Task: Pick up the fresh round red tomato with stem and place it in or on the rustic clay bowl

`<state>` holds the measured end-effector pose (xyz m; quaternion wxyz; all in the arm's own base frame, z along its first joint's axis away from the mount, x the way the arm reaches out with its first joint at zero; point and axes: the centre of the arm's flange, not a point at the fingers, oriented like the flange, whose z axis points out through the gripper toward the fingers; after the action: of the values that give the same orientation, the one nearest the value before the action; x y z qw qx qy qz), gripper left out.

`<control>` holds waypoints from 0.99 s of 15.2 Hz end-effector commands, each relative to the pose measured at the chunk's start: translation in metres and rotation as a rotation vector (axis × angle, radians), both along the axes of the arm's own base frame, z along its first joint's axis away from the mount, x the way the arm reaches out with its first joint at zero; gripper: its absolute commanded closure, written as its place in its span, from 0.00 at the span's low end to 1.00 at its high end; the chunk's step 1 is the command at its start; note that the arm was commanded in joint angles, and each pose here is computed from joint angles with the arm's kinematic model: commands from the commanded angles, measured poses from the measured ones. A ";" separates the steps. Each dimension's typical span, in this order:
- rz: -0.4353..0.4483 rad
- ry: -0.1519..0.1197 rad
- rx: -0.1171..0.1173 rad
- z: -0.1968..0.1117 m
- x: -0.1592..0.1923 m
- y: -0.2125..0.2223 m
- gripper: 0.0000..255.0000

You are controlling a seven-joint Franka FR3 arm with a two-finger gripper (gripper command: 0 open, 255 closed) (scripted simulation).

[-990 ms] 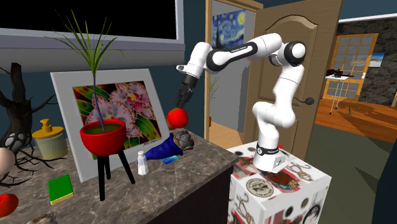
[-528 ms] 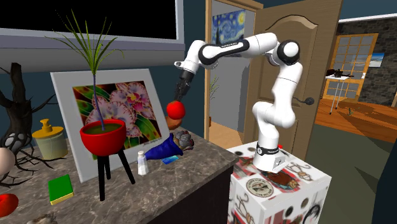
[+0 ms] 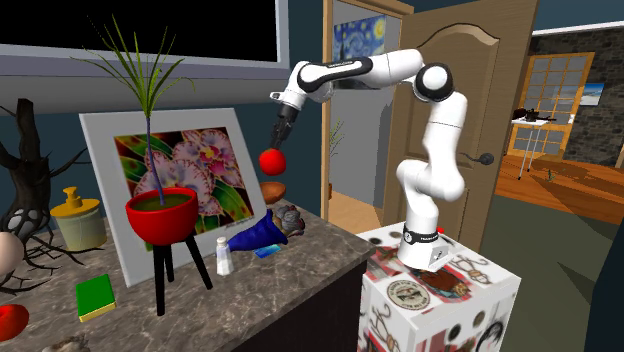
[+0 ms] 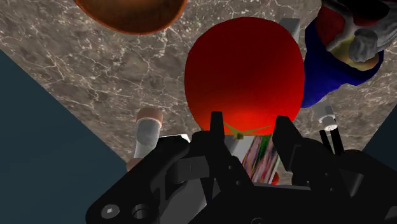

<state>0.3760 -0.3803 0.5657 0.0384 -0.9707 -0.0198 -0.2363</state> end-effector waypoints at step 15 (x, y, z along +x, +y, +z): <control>0.002 -0.001 -0.002 -0.008 -0.028 -0.142 1.00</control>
<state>0.3474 -0.5224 0.5621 0.0381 -0.9707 -0.0210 -0.2365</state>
